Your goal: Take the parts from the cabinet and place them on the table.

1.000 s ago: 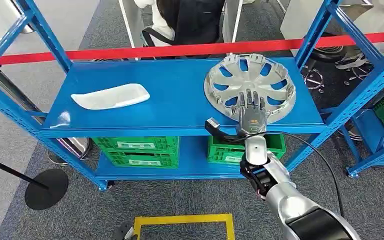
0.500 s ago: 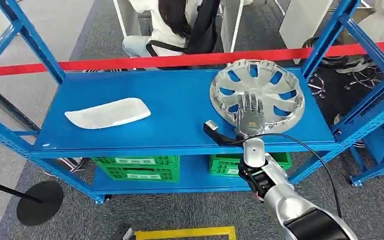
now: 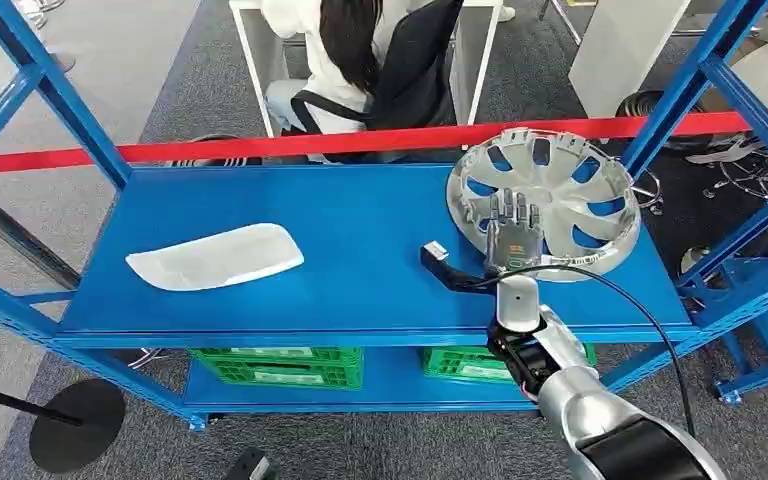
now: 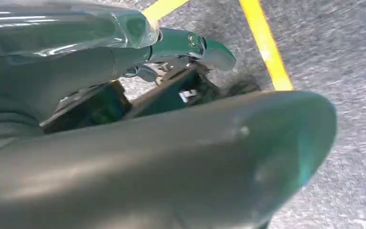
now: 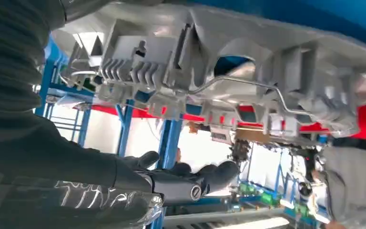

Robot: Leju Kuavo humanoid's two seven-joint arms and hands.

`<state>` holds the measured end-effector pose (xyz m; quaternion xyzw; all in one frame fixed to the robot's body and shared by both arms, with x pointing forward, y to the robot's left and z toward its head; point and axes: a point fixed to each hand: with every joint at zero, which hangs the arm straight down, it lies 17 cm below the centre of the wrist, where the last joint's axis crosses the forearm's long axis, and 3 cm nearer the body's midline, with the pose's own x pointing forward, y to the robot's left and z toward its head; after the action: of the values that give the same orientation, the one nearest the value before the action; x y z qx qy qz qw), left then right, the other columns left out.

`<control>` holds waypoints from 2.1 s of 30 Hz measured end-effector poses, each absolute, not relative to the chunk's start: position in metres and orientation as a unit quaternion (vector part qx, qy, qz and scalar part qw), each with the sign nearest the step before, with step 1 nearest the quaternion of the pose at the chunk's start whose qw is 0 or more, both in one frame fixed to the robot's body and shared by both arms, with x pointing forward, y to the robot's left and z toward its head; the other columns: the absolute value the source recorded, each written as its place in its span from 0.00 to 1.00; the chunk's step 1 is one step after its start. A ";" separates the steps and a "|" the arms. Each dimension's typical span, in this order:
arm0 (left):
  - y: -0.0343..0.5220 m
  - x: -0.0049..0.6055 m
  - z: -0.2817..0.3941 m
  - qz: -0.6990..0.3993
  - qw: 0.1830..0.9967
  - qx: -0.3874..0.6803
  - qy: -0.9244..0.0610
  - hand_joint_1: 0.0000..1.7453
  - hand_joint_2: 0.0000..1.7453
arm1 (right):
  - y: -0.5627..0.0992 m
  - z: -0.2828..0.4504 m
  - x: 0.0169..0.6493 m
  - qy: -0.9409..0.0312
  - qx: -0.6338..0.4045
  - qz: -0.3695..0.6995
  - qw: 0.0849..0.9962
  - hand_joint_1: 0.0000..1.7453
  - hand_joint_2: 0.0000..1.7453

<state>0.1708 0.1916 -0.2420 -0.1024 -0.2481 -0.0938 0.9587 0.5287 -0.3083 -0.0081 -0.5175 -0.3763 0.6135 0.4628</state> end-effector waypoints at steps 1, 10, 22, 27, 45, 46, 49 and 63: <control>0.192 0.172 -0.242 -0.094 0.959 -0.101 -0.249 0.00 0.00 | -0.310 -0.008 0.529 -0.375 -0.518 0.614 0.463 0.00 1.00; 0.191 0.176 -0.240 -0.095 0.957 -0.105 -0.252 0.00 0.00 | -0.324 -0.013 0.533 -0.329 -0.499 0.632 0.494 0.00 1.00; 0.191 0.175 -0.240 -0.096 0.957 -0.107 -0.250 0.00 0.00 | -0.355 -0.020 0.528 -0.287 -0.499 0.630 0.522 0.00 1.00; 0.191 0.174 -0.241 -0.100 0.958 -0.107 -0.248 0.00 0.00 | -0.370 -0.023 0.525 -0.254 -0.486 0.632 0.547 0.00 1.00; 0.189 0.176 -0.239 -0.101 0.956 -0.111 -0.251 0.00 0.00 | -0.377 -0.032 0.517 -0.259 -0.478 0.623 0.563 1.00 1.00; 0.189 0.176 -0.239 -0.101 0.956 -0.111 -0.251 0.00 0.00 | -0.377 -0.035 0.515 -0.256 -0.475 0.625 0.564 1.00 1.00; 0.190 0.176 -0.239 -0.101 0.956 -0.111 -0.252 0.00 0.00 | -0.376 -0.043 0.508 -0.249 -0.467 0.629 0.570 1.00 1.00; 0.190 0.178 -0.239 -0.101 0.956 -0.111 -0.253 0.00 0.00 | -0.378 -0.047 0.505 -0.251 -0.457 0.625 0.581 1.00 1.00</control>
<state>0.1779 0.1904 -0.2387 -0.1107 -0.2527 -0.1007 0.9559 0.5052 -0.3777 -0.0466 -0.4573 -0.2506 0.6245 0.5814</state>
